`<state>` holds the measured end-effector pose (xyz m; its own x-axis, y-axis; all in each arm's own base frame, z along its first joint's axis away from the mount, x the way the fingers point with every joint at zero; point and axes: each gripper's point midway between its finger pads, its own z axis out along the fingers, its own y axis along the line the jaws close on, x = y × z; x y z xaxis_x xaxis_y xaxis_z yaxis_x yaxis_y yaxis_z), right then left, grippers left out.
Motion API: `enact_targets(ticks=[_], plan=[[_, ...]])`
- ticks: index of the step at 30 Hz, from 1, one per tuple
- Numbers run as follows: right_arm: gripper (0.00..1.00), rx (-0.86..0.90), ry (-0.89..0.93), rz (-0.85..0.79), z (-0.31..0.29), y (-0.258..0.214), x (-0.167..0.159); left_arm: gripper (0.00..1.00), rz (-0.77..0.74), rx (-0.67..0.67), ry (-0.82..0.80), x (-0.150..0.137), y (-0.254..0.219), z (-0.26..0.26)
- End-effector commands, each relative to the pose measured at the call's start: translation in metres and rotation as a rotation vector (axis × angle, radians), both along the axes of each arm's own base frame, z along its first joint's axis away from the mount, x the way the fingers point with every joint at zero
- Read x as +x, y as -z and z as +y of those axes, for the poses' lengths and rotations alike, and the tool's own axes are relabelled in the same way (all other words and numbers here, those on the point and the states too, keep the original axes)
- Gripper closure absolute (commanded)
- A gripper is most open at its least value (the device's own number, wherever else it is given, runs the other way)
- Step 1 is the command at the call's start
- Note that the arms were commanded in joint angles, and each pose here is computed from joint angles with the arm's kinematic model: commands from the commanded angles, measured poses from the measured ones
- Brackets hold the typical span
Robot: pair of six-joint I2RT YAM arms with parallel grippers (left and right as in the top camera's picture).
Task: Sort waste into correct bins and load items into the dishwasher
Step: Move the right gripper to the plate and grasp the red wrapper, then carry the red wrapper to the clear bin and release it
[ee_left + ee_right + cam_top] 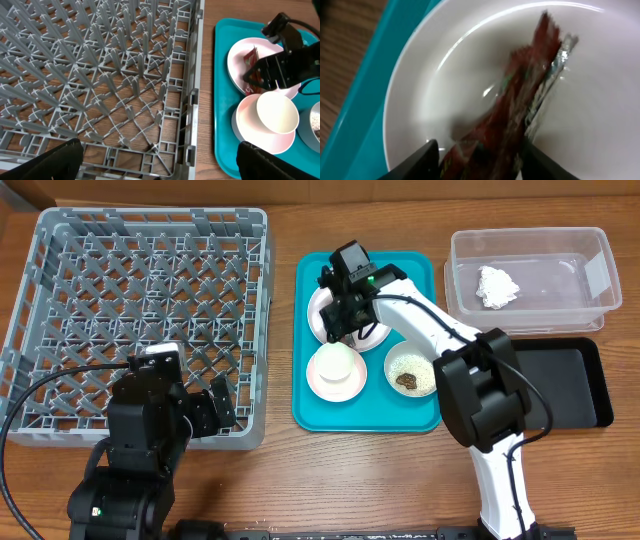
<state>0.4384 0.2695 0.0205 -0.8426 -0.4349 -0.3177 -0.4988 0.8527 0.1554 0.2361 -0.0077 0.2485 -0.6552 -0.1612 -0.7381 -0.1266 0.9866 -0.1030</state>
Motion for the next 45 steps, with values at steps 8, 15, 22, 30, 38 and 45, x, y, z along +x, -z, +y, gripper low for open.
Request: enact_targets(ticks=[8,15,22,30,38,45], plan=[[0.94,-0.092,0.056,-0.084,-0.022,-0.027,0.02,0.0,-0.028,-0.017,0.0,0.0,-0.011,-0.002],[0.96,-0.097,0.247,-0.256,-0.071,-0.128,0.06,0.0,-0.032,-0.018,0.0,0.001,-0.012,-0.002],[0.96,0.023,0.599,-0.325,-0.163,-0.201,0.082,0.0,-0.03,-0.018,0.0,0.001,-0.011,-0.002],[0.89,0.099,0.854,-0.154,-0.274,-0.181,0.071,0.0,-0.031,-0.018,0.0,0.001,-0.012,-0.002],[0.71,0.079,0.947,-0.028,-0.324,-0.134,0.054,0.0,-0.032,-0.02,0.002,0.001,-0.012,-0.003],[0.27,0.09,0.956,-0.05,-0.329,-0.145,0.055,0.0,-0.033,-0.02,0.002,0.001,-0.012,-0.003]])
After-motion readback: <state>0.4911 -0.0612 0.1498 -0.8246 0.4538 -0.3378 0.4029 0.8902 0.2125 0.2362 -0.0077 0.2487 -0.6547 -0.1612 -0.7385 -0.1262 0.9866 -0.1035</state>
